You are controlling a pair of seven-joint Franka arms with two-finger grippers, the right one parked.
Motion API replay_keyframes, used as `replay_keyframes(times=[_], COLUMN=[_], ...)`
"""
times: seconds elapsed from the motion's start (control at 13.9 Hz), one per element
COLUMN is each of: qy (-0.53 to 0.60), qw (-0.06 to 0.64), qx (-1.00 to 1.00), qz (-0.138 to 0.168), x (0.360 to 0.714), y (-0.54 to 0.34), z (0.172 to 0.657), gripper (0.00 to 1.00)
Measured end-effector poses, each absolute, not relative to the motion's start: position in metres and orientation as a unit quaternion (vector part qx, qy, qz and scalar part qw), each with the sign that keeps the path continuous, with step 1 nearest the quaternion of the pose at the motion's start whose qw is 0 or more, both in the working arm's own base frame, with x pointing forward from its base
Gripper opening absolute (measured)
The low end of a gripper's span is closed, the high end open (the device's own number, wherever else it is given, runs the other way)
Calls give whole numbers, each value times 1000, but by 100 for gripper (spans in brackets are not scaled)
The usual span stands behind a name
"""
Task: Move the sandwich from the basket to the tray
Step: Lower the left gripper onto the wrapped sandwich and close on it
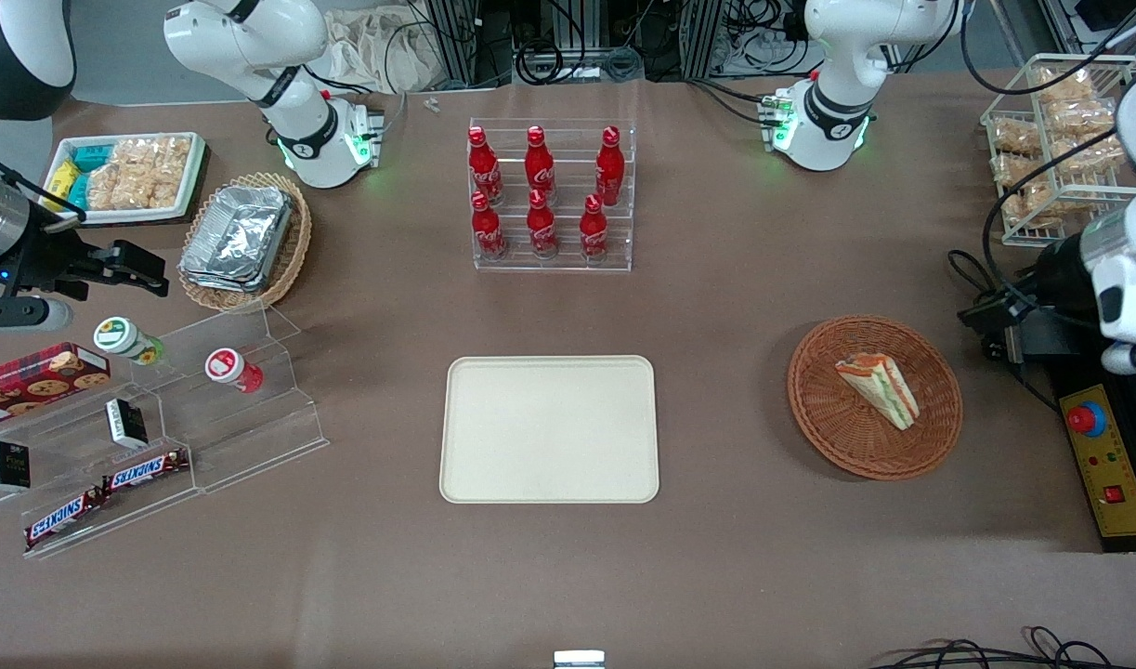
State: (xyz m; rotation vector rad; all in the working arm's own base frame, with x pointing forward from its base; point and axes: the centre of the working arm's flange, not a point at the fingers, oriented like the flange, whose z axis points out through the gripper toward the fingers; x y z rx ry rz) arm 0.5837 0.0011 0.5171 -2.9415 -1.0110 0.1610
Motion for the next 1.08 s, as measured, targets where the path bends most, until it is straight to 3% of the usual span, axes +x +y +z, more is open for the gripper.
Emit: replay_keyframes(times=[0.29,0.72,1.08], qy=[-394,-410,-417], qw=[6,13,11], qx=[-919,-912,-909], qz=[23,9,1], x=[583,571,569], y=[2,2,-1], z=[423,305,251], gripper=[100,100,100])
